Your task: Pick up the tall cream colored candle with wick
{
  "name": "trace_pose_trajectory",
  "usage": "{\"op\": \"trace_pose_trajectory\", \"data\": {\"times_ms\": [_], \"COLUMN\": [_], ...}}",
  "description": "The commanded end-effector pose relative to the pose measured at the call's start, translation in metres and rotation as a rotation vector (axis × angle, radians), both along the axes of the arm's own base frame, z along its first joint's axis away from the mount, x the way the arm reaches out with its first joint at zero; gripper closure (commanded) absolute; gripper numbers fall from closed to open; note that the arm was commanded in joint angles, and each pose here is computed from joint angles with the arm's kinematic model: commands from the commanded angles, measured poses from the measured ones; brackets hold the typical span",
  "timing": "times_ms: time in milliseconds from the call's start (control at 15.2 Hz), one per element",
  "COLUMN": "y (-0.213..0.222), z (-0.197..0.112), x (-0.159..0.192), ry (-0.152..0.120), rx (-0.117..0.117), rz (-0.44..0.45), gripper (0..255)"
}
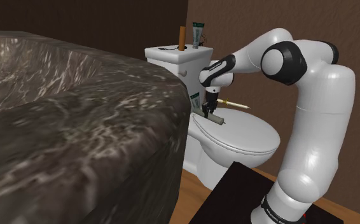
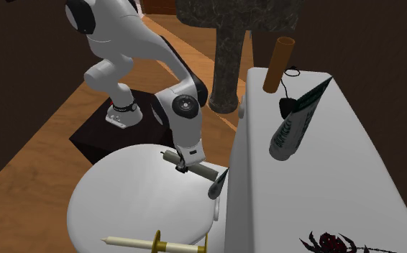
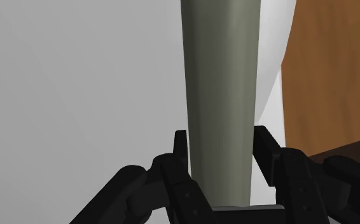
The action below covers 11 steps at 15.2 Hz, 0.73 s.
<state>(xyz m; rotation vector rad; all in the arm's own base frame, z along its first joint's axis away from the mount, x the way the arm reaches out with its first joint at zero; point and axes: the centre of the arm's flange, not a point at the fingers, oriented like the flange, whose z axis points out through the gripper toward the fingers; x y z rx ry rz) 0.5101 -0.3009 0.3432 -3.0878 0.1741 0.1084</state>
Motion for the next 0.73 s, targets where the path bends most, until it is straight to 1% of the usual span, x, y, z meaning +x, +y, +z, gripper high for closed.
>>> {"op": "trace_pose_trajectory", "data": {"times_ms": [0, 528, 660], "y": [0.002, 0.002, 0.002], "z": [0.01, 0.052, 0.053], "x": [0.0, 0.0, 0.0], "ry": [0.0, 0.0, 0.0], "rx": [0.0, 0.0, 0.0], "rz": [0.0, 0.0, 0.0], "gripper": [255, 255, 255]}}
